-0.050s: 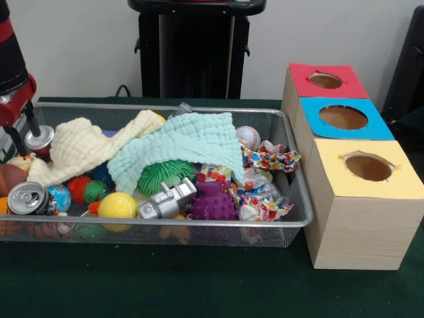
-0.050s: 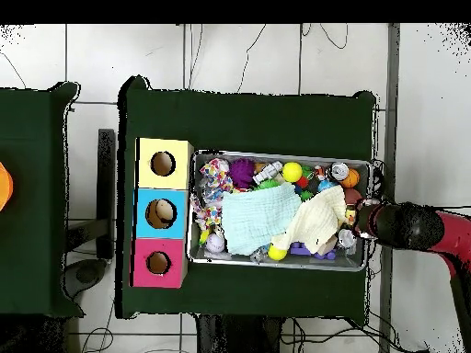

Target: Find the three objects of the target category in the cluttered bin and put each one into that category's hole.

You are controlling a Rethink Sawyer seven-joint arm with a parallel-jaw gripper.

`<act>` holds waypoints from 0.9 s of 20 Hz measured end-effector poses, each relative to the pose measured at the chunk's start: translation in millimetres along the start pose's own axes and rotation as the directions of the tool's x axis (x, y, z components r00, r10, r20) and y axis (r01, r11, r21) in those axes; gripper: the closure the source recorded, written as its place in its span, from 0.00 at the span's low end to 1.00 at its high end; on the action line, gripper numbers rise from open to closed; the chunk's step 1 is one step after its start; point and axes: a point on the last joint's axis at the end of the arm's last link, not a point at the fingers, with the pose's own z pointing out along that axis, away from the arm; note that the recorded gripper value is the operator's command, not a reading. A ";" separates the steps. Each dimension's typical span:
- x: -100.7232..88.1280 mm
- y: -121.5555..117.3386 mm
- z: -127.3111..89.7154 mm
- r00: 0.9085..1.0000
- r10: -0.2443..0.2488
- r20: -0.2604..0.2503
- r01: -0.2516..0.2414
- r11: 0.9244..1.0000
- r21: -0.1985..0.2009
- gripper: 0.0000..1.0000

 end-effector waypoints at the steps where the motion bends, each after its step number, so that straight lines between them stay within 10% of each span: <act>1: 1.7 -1.2 -0.8 1.000 0.003 -0.002 -0.003 1.000 0.002 0.00; 18: -5.3 1.5 21.6 0.999 0.009 0.039 -0.008 1.000 -0.014 0.00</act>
